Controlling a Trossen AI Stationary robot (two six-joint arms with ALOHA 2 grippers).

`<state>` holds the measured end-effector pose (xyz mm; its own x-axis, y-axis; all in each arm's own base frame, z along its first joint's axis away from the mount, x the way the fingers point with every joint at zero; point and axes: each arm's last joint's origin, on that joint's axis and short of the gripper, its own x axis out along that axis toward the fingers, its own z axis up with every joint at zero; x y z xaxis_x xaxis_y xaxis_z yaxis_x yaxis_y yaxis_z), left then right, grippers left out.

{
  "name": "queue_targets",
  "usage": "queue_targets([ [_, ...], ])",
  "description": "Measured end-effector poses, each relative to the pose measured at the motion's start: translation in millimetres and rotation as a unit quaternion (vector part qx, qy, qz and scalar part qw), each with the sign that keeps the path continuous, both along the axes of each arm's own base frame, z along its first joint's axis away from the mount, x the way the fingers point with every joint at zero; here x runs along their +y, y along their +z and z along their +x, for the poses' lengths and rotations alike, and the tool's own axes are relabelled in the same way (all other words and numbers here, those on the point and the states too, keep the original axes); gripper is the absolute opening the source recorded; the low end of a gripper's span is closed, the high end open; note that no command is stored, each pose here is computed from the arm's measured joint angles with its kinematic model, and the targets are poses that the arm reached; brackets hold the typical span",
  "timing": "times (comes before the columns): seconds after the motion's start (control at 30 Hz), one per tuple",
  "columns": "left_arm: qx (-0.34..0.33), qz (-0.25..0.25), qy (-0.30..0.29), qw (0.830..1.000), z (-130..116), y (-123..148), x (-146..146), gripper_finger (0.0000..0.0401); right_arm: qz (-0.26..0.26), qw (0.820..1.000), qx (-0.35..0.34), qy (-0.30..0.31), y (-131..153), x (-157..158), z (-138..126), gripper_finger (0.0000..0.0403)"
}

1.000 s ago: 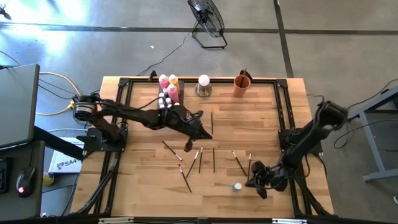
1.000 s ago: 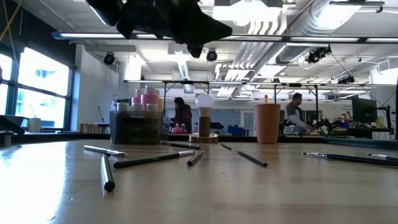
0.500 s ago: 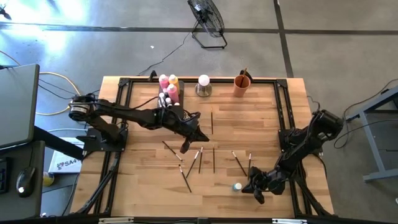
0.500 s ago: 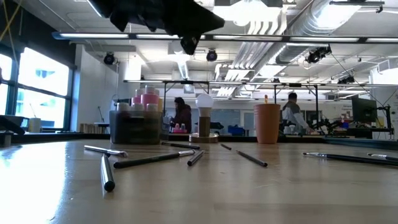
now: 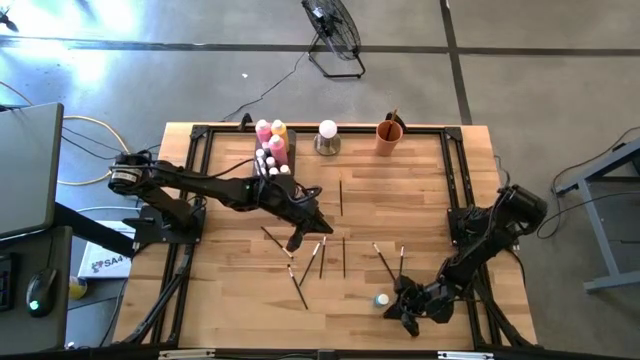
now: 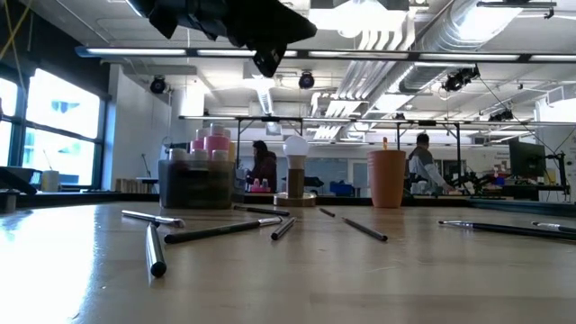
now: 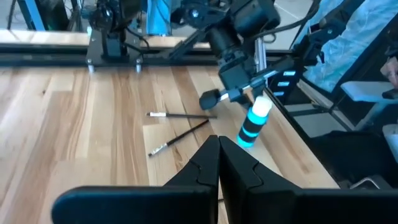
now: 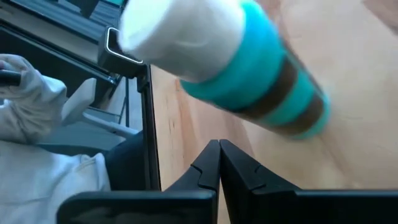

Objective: Pick & Place Paint Supplies
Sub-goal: Put the small blue paint bottle into the gray bin

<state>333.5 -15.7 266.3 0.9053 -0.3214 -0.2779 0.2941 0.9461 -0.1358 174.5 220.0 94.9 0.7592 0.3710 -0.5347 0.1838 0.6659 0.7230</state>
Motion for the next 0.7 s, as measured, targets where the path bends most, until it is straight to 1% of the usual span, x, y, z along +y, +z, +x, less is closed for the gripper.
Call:
queue_targets([
  [0.17,0.005,-0.003,0.001,1.0,-0.2,-0.7,0.0,0.0,-0.017,1.0,-0.015,-0.008,0.8,8.8,6.8,0.0002],
  [0.37,0.007,-0.005,0.001,1.0,-0.2,-0.9,0.0,0.0,-0.026,0.999,0.013,-0.021,1.6,12.5,10.0,0.0002],
  [0.57,0.006,-0.006,0.001,1.0,-0.2,-0.9,0.0,0.0,-0.045,0.996,0.037,-0.064,1.8,13.4,12.5,0.0002],
  [0.7,0.01,-0.016,0.004,1.0,-0.2,-0.9,0.1,0.0,-0.048,0.995,0.04,-0.077,1.9,13.2,12.9,0.0002],
])
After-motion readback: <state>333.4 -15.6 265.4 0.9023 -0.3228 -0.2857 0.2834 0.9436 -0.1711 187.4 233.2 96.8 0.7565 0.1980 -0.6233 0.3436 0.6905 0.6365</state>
